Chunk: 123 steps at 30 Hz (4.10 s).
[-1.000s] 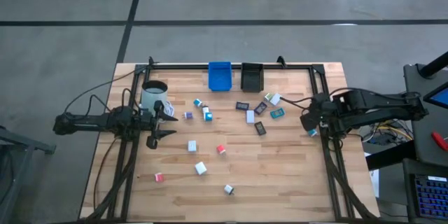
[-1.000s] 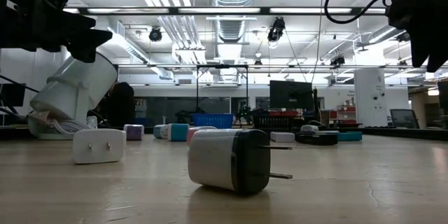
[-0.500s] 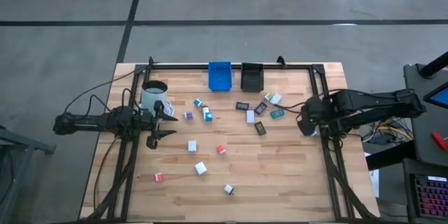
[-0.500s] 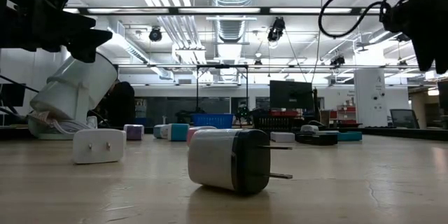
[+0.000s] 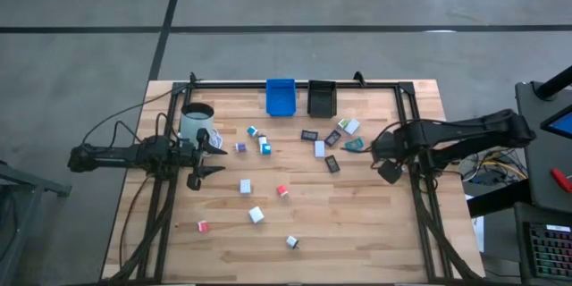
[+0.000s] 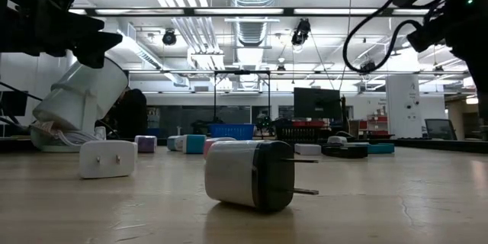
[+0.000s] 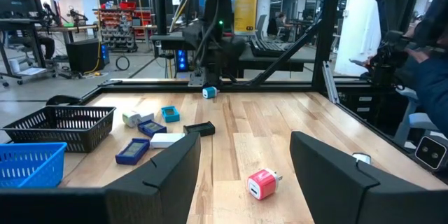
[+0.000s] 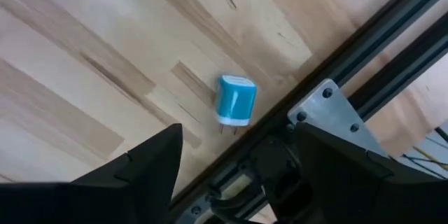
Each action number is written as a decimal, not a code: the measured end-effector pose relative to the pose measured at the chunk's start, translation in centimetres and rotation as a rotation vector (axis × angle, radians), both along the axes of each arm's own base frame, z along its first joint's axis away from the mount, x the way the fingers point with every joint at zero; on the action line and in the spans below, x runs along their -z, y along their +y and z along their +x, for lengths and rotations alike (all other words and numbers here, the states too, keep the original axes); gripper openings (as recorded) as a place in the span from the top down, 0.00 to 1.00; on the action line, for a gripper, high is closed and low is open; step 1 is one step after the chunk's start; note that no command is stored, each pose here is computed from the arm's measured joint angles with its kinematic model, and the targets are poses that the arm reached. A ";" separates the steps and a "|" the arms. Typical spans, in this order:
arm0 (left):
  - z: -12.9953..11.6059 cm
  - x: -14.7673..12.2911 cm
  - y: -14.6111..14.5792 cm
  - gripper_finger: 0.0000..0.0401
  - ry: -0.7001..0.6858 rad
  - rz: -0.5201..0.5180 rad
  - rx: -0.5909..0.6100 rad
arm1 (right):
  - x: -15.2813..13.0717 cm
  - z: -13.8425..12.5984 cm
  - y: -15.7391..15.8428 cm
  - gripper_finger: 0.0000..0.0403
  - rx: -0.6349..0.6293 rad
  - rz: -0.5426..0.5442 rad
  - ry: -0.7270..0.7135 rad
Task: Pick & Place Office items
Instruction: Put the right small blue adapter into the blue basket
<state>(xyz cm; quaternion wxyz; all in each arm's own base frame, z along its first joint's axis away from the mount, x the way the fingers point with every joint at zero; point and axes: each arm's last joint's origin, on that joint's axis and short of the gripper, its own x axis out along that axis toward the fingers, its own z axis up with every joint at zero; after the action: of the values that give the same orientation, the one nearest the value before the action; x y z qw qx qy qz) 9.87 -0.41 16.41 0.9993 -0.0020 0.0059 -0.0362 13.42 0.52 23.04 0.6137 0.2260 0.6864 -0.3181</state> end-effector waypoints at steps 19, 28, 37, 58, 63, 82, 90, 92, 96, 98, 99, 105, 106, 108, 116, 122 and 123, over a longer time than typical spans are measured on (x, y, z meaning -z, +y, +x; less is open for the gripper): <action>0.0 0.0 0.0 0.43 0.000 0.000 0.000 | 3.7 3.6 0.4 0.34 -0.084 0.089 0.237; 0.0 0.0 0.0 0.43 0.000 0.000 0.000 | 4.6 3.9 0.4 0.34 -0.202 0.122 0.311; 0.0 0.0 0.0 0.43 0.000 0.000 0.000 | 5.5 4.4 0.5 0.34 -0.204 0.130 0.371; 0.0 0.0 0.0 0.43 0.000 0.000 -0.001 | 9.7 5.6 0.6 0.36 -0.190 0.171 0.493; 0.0 0.0 0.0 0.43 0.000 0.000 0.000 | 9.5 5.4 0.6 0.39 -0.188 0.168 0.497; 0.0 0.0 0.0 0.43 0.000 0.000 0.000 | 9.1 5.1 1.7 0.40 -0.358 0.091 0.474; 0.0 0.0 0.0 0.43 0.000 0.000 0.000 | 9.2 5.2 2.2 0.40 -0.254 0.151 0.451; 0.0 0.0 0.0 0.43 0.000 0.000 0.000 | 9.2 5.2 2.3 0.40 -0.247 0.174 0.449; 0.0 0.0 0.0 0.43 0.000 0.000 0.000 | 9.4 5.1 2.4 0.42 -0.273 0.197 0.454; 0.0 0.0 0.0 0.43 0.000 0.000 0.000 | 9.5 5.0 2.4 0.43 -0.274 0.197 0.452; 0.0 0.0 0.0 0.43 0.001 0.000 -0.001 | 9.7 4.9 2.4 0.43 -0.274 0.197 0.452; 0.0 0.0 0.0 0.43 0.000 0.000 0.000 | 11.2 3.7 2.2 0.44 -0.240 0.190 0.442; 0.0 0.0 0.0 0.43 0.000 0.000 -0.001 | 11.3 3.6 2.2 0.44 -0.239 0.190 0.443; 0.0 0.0 0.0 0.43 0.000 0.000 0.000 | 11.3 3.5 2.2 0.44 -0.237 0.189 0.441; 0.0 0.0 0.0 0.43 0.000 0.000 0.000 | 9.4 4.3 2.3 0.44 -0.239 0.181 0.396; 0.0 0.0 0.0 0.43 0.000 0.000 0.000 | 8.7 4.1 2.2 0.47 -0.251 0.170 0.362; 0.0 0.0 0.0 0.43 0.000 0.000 0.000 | 8.7 4.1 2.2 0.49 -0.251 0.160 0.363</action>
<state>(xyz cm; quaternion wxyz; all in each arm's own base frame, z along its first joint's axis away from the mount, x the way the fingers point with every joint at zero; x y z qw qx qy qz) 9.87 -0.41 16.42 0.9993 -0.0020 0.0057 -0.0361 17.53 2.71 14.34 0.4953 0.1258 0.8312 -0.2191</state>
